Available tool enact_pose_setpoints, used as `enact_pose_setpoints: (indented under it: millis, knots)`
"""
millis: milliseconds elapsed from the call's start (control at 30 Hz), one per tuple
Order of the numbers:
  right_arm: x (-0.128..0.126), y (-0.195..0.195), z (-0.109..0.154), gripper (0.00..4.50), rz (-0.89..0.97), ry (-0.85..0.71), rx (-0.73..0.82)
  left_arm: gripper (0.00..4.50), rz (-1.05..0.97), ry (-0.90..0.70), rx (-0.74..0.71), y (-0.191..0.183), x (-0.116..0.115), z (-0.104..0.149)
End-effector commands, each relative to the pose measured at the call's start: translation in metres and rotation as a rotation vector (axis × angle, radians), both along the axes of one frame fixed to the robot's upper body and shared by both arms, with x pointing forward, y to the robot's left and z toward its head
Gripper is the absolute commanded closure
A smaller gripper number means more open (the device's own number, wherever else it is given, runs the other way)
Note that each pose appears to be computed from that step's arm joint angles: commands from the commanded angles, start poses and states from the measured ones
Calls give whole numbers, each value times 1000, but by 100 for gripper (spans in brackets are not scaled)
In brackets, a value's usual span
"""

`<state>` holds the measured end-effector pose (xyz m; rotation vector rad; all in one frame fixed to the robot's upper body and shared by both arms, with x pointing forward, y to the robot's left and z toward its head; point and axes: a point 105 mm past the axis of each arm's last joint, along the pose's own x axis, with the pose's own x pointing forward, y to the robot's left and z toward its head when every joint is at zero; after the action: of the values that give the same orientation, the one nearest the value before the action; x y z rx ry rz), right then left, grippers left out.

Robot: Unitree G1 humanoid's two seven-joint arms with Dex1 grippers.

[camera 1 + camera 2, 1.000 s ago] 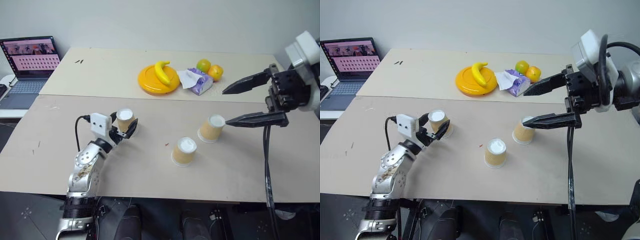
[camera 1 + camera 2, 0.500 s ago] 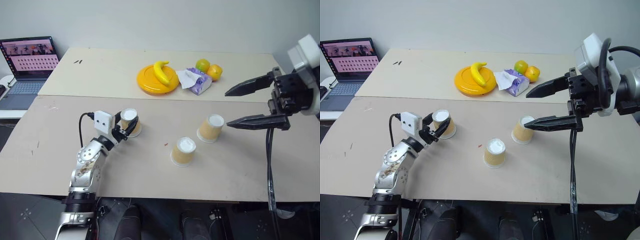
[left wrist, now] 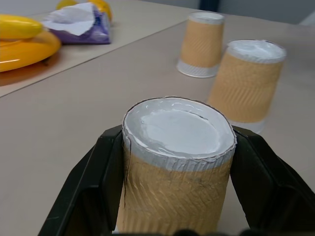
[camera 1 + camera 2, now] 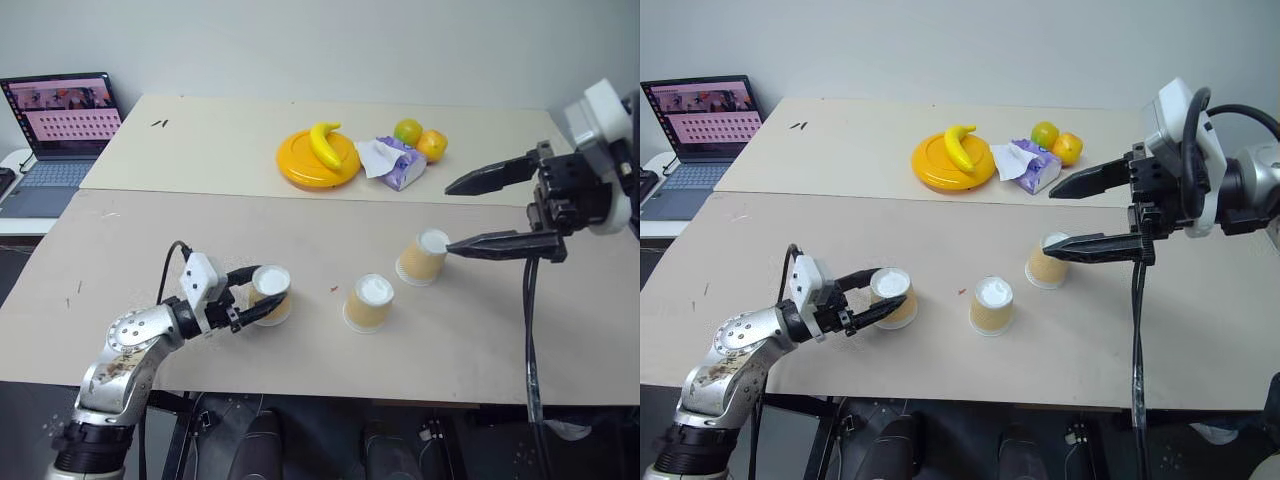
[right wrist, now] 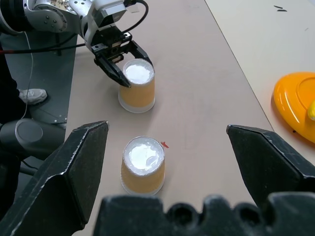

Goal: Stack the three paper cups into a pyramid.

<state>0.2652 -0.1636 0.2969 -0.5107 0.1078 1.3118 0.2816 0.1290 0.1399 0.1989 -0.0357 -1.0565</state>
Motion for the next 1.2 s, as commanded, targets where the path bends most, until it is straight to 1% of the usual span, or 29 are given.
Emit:
enact_pose_setpoints:
  millis: [33, 200, 467, 733, 867, 967, 1000, 1033, 1200]
  knots:
    - [-12, 0, 17, 0, 8, -73, 20, 145, -82, -45, 15, -18, 1, 3]
    - [-15, -2, 18, 0, -10, -74, 17, 145, -173, -43, 26, -32, -5, -2]
    - [-21, -1, 22, 0, -44, -79, 11, 145, -246, -34, 4, -50, 0, -5]
    - [-26, -2, 23, 0, -77, -83, 18, 145, -250, -48, -7, -52, 10, -6]
    - [-27, -4, 24, 0, -94, -92, 16, 145, -266, -44, -21, -58, 10, -9]
    - [-28, -5, 25, 0, -99, -97, 13, 65, -278, -32, -42, -59, 10, -11]
    - [-28, -5, 26, 0, -100, -99, 12, 26, -280, -31, -45, -59, 10, -11]
    - [-28, -5, 26, 0, -102, -101, 11, 8, -280, -31, -46, -59, 11, -12]
    - [-28, -6, 27, 0, -106, -103, 8, 8, -277, -33, -51, -56, 12, -12]
